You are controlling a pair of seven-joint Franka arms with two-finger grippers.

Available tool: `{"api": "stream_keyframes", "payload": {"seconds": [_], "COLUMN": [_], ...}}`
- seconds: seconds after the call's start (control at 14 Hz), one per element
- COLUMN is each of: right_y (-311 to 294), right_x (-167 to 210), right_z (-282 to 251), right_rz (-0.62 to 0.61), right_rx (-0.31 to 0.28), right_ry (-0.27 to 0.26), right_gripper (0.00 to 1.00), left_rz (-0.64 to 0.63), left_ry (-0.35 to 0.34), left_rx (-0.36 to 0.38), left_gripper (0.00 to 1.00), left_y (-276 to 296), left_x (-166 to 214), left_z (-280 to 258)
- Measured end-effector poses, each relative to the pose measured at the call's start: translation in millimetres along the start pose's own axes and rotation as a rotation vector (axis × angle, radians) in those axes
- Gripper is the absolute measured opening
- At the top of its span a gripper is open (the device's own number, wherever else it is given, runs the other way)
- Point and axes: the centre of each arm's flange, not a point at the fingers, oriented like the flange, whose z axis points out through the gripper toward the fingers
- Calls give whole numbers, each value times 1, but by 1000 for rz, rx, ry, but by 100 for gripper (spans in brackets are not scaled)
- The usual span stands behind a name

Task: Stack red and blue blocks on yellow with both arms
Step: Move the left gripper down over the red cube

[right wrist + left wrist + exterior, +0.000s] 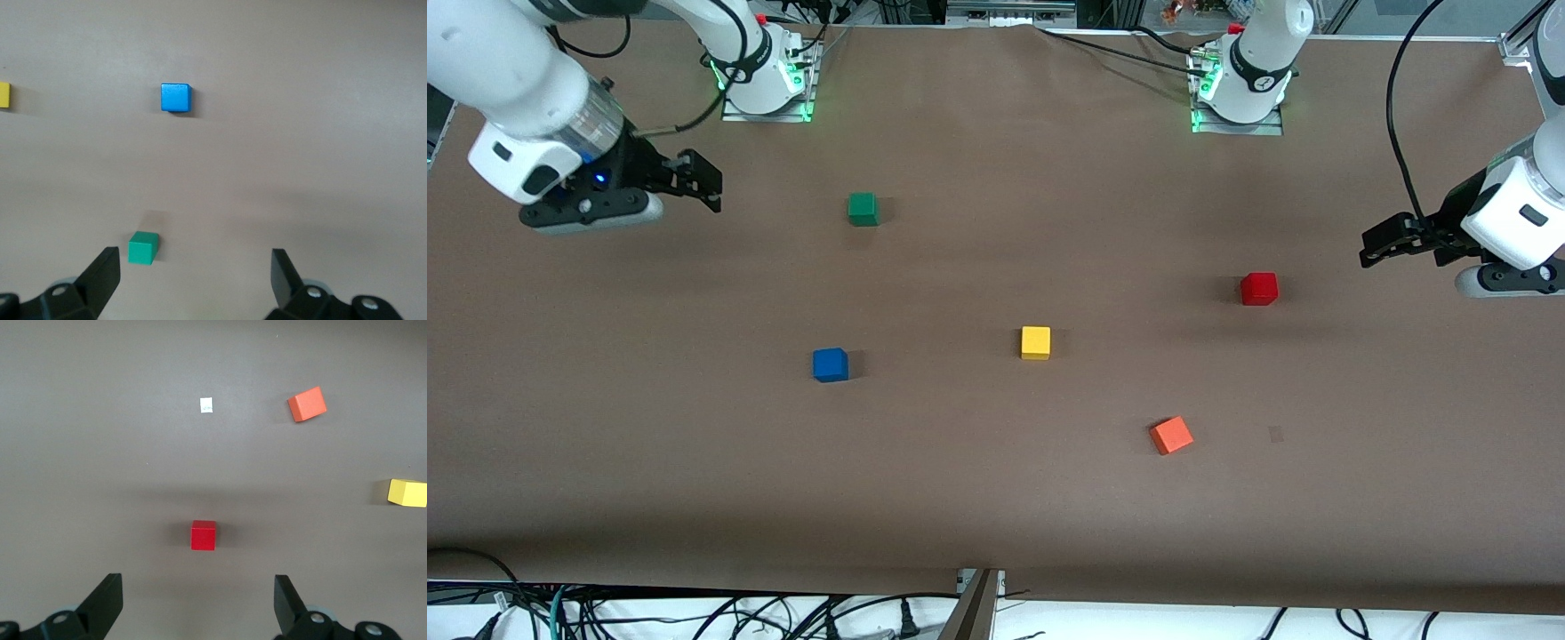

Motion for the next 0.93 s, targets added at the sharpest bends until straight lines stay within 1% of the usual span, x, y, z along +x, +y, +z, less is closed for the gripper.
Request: {"api": "stream_keyframes", "payload": {"seconds": [0.07, 0.36, 0.5, 0.71, 0.93], "right_y": [-2, -8, -7, 2, 11], "right_x": [7, 37, 42, 39, 36], "right_z": [6, 1, 6, 10, 2], "right_rz": [0, -4, 0, 8, 7], "right_rx": [-4, -19, -22, -12, -5], "right_ry": [-3, 26, 16, -25, -30], "right_gripper": [100, 100, 100, 100, 100], "left_rz": [0, -1, -2, -7, -11], "left_ry": [0, -4, -15, -56, -69], "left_rx": [0, 0, -1, -5, -10], "left_gripper": [100, 100, 100, 100, 100], "left_y": [0, 0, -1, -3, -5], "left_x": [0, 1, 7, 24, 34], "left_z": [0, 2, 13, 63, 145]}}
